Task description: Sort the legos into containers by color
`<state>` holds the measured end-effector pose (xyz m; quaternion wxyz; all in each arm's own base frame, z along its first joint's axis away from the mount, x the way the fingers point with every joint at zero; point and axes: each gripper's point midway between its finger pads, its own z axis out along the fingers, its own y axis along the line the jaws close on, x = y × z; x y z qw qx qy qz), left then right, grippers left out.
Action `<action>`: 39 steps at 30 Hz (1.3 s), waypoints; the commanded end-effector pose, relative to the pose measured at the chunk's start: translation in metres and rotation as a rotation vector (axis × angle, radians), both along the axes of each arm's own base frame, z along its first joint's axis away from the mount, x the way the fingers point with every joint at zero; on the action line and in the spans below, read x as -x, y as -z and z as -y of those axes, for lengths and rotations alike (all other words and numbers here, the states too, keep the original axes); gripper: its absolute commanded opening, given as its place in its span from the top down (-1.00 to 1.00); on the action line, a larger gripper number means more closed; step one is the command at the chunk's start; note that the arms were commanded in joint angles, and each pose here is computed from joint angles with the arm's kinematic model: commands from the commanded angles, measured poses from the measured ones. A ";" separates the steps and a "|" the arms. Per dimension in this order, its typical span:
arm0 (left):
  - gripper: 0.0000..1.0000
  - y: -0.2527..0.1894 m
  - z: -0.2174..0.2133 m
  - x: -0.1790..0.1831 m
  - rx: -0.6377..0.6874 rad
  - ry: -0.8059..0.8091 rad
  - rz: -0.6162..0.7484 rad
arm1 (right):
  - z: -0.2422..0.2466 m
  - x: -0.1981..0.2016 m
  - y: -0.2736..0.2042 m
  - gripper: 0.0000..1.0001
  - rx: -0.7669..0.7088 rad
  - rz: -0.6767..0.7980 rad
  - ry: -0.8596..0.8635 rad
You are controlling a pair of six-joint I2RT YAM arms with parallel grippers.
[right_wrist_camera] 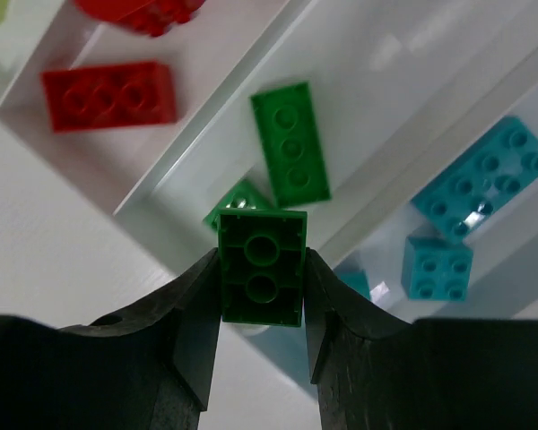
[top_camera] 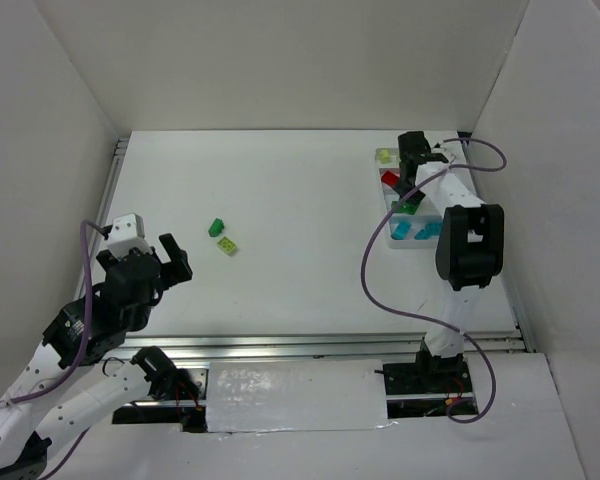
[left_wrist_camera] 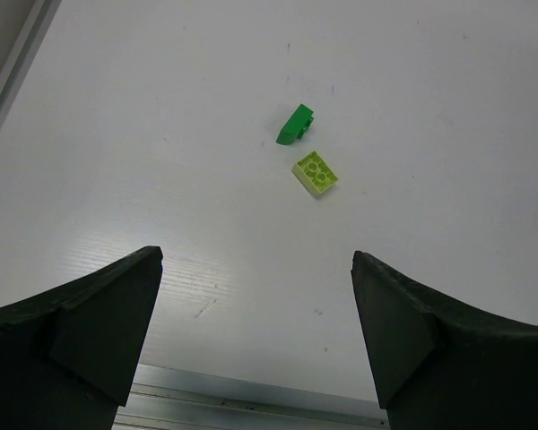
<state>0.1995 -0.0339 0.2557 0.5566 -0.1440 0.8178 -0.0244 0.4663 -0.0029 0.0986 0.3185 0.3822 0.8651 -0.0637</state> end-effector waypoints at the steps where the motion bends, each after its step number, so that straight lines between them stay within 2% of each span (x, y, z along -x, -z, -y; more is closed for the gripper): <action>1: -0.99 -0.006 0.001 -0.003 0.013 -0.001 0.026 | 0.029 -0.009 0.003 1.00 0.030 -0.052 0.026; 7: -0.99 -0.005 0.005 -0.004 0.010 0.012 0.021 | 0.087 -0.018 0.005 0.99 -0.001 -0.030 0.122; 13: -0.99 -0.001 0.007 -0.007 -0.008 0.015 0.000 | 0.099 -0.019 0.018 0.87 -0.034 -0.029 0.149; 16: -0.99 0.000 0.008 -0.007 -0.008 0.015 -0.001 | 0.099 -0.022 0.026 0.59 -0.052 -0.025 0.158; 21: -0.99 0.001 0.010 -0.008 -0.009 0.020 -0.008 | 0.099 -0.031 0.019 0.48 -0.067 0.034 0.156; 22: -0.99 0.001 0.010 -0.008 -0.011 0.021 -0.008 | 0.099 -0.034 0.015 0.23 -0.066 0.045 0.154; 23: -0.99 0.002 0.010 -0.009 -0.012 0.022 -0.013 | 0.100 -0.035 0.012 0.11 -0.064 0.046 0.157; 29: -0.99 0.005 0.012 -0.010 -0.015 0.021 -0.028 | 0.103 -0.038 -0.001 -0.40 -0.049 0.055 0.169; 34: -0.99 0.003 0.012 -0.009 0.007 0.008 -0.024 | 0.098 -0.035 -0.002 -0.46 -0.065 0.048 0.162; 37: -0.99 0.004 0.011 -0.011 0.042 -0.029 -0.020 | 0.075 -0.032 -0.031 -0.46 -0.066 0.102 0.105; 38: -0.99 0.005 0.009 -0.012 0.045 -0.049 -0.028 | 0.053 -0.026 -0.034 -0.52 -0.059 0.100 0.056; 39: -0.99 0.006 0.009 -0.014 0.053 -0.061 -0.034 | 0.042 -0.023 -0.043 -0.66 -0.046 0.115 0.031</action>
